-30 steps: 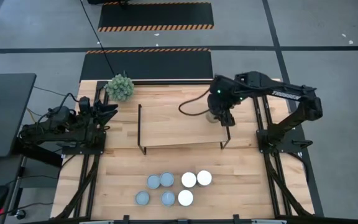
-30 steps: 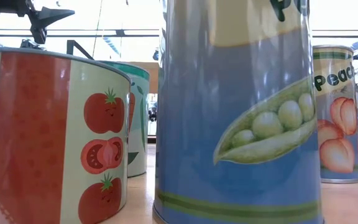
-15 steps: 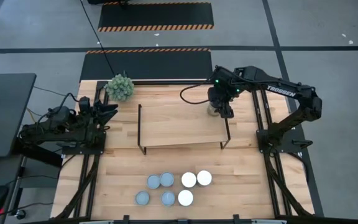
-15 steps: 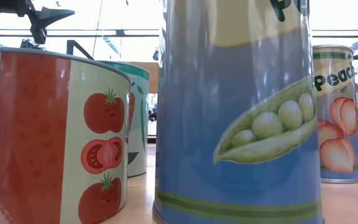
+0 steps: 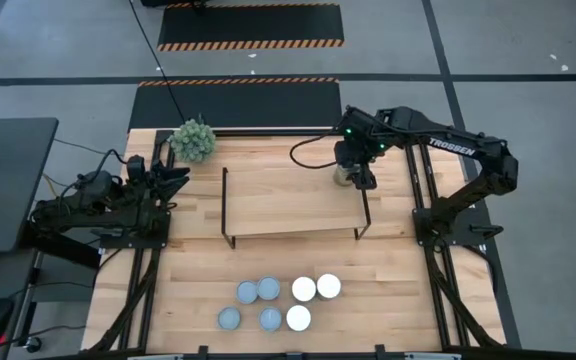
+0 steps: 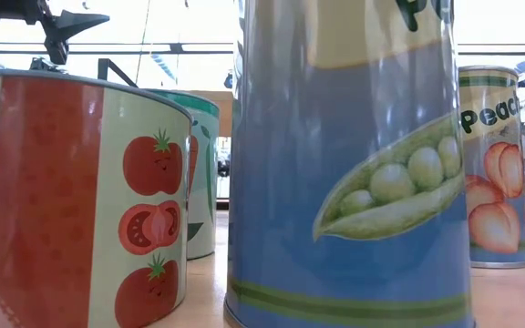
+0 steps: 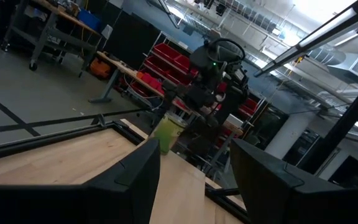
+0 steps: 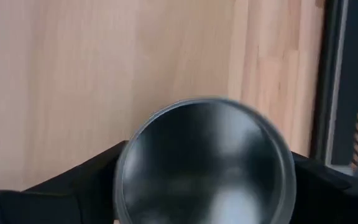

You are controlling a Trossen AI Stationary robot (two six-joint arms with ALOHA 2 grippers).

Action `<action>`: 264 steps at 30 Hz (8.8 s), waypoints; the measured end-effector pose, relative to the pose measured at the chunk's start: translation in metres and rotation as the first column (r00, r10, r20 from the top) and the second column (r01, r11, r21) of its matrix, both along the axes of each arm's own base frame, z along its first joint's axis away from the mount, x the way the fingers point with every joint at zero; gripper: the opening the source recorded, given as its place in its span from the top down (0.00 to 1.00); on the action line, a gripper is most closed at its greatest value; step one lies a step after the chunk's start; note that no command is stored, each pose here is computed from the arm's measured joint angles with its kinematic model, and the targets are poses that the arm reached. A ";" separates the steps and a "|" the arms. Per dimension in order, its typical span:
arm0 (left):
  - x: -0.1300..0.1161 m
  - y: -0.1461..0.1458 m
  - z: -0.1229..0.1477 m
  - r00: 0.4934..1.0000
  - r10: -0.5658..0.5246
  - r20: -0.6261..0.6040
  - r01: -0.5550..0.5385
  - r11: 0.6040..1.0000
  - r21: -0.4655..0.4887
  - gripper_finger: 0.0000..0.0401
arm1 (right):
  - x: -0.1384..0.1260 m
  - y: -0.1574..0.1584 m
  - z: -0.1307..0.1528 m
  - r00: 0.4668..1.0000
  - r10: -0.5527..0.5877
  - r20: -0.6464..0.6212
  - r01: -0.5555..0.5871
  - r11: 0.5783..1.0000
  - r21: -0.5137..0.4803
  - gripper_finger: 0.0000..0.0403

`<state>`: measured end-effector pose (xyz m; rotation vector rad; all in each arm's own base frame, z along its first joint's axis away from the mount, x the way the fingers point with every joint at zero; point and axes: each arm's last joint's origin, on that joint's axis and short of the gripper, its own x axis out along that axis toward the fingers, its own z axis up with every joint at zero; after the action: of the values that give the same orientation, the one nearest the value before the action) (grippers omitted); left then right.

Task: Pick and place cans onto a shelf
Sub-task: Put the right green can on the shelf, then put the right dark blue can on the shelf aligned with the green can

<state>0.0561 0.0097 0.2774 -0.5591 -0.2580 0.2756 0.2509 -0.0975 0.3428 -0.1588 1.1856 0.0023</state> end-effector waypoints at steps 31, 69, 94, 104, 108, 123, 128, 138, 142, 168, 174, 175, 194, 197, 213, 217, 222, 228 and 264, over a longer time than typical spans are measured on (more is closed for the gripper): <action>0.000 0.000 0.000 1.000 0.000 0.000 0.000 1.000 -0.001 0.50 | 0.000 0.000 0.009 0.998 -0.066 0.022 0.066 0.997 -0.026 0.03; 0.000 0.000 0.000 1.000 0.001 -0.002 -0.001 1.000 0.007 0.50 | 0.043 0.134 0.060 0.925 0.040 0.377 -0.044 0.999 0.002 0.03; 0.000 0.000 0.001 1.000 0.001 0.003 -0.001 1.000 0.007 0.50 | 0.059 0.240 0.013 0.963 0.000 0.269 -0.037 0.991 0.132 0.03; 0.000 0.000 0.001 1.000 0.001 0.004 -0.001 1.000 0.007 0.50 | 0.035 0.261 -0.014 0.991 -0.054 0.126 0.035 0.988 0.149 0.05; 0.000 0.000 0.001 1.000 0.001 0.004 -0.001 1.000 0.007 0.50 | 0.023 0.275 -0.028 0.994 -0.058 0.089 0.045 0.989 0.140 0.08; 0.000 0.000 0.001 1.000 0.001 0.004 -0.001 1.000 0.007 0.50 | -0.014 0.305 -0.046 0.991 -0.127 -0.037 0.131 0.981 0.143 0.09; 0.000 0.000 0.001 1.000 -0.001 0.007 0.001 1.000 0.000 0.50 | -0.014 0.300 -0.072 0.975 -0.186 -0.123 0.205 0.965 0.165 0.08; 0.000 0.000 0.001 1.000 -0.005 0.018 0.006 1.000 -0.028 0.50 | -0.010 0.295 -0.108 0.965 -0.206 -0.163 0.241 0.943 0.232 0.09; 0.000 0.000 0.002 0.999 -0.015 0.048 0.019 0.996 -0.088 0.50 | -0.005 0.288 -0.121 0.965 -0.211 -0.155 0.246 0.935 0.255 0.09; 0.000 0.000 0.000 0.998 -0.032 0.047 0.038 0.990 -0.133 0.50 | 0.018 0.257 -0.159 0.999 0.036 0.036 -0.044 0.969 0.243 0.01; 0.000 0.000 0.000 0.998 -0.032 0.047 0.038 0.990 -0.133 0.50 | 0.023 0.252 -0.169 0.987 0.073 0.144 -0.106 0.965 0.238 0.01; 0.000 0.000 0.000 0.998 -0.032 0.047 0.038 0.990 -0.133 0.50 | 0.025 0.252 -0.170 0.982 0.083 0.169 -0.122 0.963 0.239 0.01; 0.000 0.000 0.000 0.998 -0.032 0.048 0.038 0.990 -0.134 0.50 | 0.028 0.251 -0.175 0.955 0.103 0.278 -0.171 0.958 0.231 0.21; 0.000 0.000 0.000 0.998 -0.032 0.048 0.039 0.990 -0.134 0.50 | 0.028 0.252 -0.175 0.955 0.103 0.279 -0.172 0.957 0.232 0.24; 0.000 0.000 0.001 0.998 -0.032 0.055 0.039 0.990 -0.134 0.50 | 0.028 0.250 -0.134 0.967 0.052 0.250 -0.125 0.950 0.286 0.23; 0.000 0.000 0.001 0.998 -0.033 0.055 0.040 0.990 -0.134 0.50 | 0.027 0.250 -0.108 0.966 0.051 0.253 -0.125 0.950 0.287 0.23; 0.000 0.000 0.001 0.998 -0.033 0.054 0.040 0.990 -0.134 0.50 | 0.015 0.234 -0.083 0.971 -0.015 0.241 -0.047 0.967 0.251 0.23; 0.000 0.000 0.001 0.998 -0.032 0.054 0.039 0.990 -0.134 0.50 | -0.008 0.210 -0.051 0.944 -0.101 0.314 0.037 0.978 0.205 0.23; 0.000 0.000 0.000 0.998 -0.032 0.048 0.038 0.990 -0.134 0.50 | -0.048 0.100 -0.017 0.952 -0.140 0.273 0.108 0.986 0.130 0.22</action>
<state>0.0562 0.0094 0.2774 -0.7034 -0.2749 0.2475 0.2027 0.0027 0.3259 0.0166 0.9063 -0.0617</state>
